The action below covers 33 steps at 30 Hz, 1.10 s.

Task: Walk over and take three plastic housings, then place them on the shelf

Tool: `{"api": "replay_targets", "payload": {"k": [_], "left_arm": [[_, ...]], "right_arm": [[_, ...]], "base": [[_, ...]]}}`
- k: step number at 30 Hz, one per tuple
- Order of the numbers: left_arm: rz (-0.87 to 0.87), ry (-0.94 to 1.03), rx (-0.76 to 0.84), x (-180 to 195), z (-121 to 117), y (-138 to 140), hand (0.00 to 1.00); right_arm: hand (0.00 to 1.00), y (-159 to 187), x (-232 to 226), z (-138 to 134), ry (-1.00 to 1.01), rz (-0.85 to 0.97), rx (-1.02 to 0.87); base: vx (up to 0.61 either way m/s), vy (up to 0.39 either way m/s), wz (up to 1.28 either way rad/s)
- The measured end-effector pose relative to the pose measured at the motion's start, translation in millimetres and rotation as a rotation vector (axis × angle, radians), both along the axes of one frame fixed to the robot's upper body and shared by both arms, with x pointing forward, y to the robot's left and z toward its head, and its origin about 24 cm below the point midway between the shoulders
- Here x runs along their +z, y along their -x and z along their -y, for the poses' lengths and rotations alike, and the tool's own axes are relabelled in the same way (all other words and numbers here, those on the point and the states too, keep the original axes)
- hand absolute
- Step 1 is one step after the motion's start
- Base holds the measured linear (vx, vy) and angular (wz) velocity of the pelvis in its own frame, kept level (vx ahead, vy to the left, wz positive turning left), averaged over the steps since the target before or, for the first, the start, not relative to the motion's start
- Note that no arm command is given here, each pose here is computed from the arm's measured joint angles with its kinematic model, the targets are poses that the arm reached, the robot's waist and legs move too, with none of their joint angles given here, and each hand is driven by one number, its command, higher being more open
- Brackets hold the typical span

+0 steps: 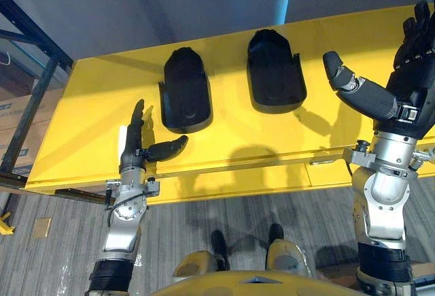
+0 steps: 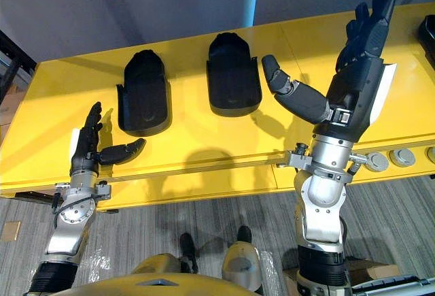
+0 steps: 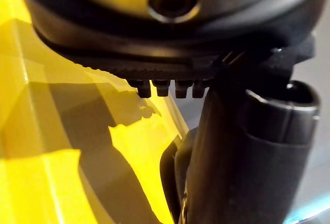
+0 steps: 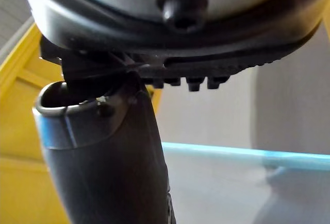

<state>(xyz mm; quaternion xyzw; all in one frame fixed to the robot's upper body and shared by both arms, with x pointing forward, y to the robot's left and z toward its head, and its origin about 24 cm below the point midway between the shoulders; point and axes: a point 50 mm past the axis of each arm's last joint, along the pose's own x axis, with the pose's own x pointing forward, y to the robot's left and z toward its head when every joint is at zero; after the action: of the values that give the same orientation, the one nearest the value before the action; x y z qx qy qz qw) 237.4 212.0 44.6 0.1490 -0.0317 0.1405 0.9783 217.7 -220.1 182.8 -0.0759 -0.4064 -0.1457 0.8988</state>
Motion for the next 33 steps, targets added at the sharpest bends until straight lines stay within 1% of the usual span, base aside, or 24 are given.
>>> {"api": "replay_targets", "payload": {"k": [6,11,22,25,27,28,29,30,32,33], "left_arm": [[0.041,0.004,0.055,5.7,-1.0,-6.1,1.0],[0.07,0.006,0.065,11.6,-0.5,-12.2,1.0],[0.083,0.007,0.057,14.8,-0.2,-14.5,1.0],[0.094,0.054,0.026,17.1,-2.7,-13.5,1.0],[0.113,0.148,-0.021,22.7,-6.8,0.6,1.0],[0.115,0.164,-0.035,23.3,-6.7,4.8,1.0],[0.115,0.186,-0.06,23.9,-5.3,12.1,1.0],[0.108,0.224,-0.099,23.0,-2.0,25.1,1.0],[0.113,0.267,-0.122,23.9,1.2,38.0,1.0],[0.128,0.305,-0.131,26.9,1.0,48.9,1.0]], "right_arm": [[1.0,2.8,-8.0,0.8,-0.027,-0.028,-0.014],[1.0,2.7,-9.8,-1.4,-0.043,-0.029,-0.016],[1.0,3.4,-10.5,-0.9,-0.051,-0.029,-0.026],[1.0,6.1,-13.7,0.0,-0.05,-0.044,-0.031],[1.0,12.7,-13.8,-1.2,-0.062,-0.037,-0.034],[1.0,14.4,-13.9,-1.5,-0.066,-0.035,-0.036],[1.0,17.1,-14.6,-1.9,-0.076,-0.034,-0.039],[1.0,18.8,-17.0,-2.3,-0.087,-0.042,-0.042],[1.0,20.4,-20.3,-1.9,-0.092,-0.056,-0.048],[1.0,21.8,-24.0,-2.4,-0.105,-0.07,-0.054]], "base": [[0.01,0.0,-0.03],[0.0,0.0,-0.01],[0.0,0.0,-0.01],[0.0,0.0,0.0],[0.01,0.002,0.02],[0.04,0.006,0.05],[0.08,0.01,0.1],[0.09,0.011,0.14],[0.07,0.009,0.16],[0.05,0.004,0.16]]}}
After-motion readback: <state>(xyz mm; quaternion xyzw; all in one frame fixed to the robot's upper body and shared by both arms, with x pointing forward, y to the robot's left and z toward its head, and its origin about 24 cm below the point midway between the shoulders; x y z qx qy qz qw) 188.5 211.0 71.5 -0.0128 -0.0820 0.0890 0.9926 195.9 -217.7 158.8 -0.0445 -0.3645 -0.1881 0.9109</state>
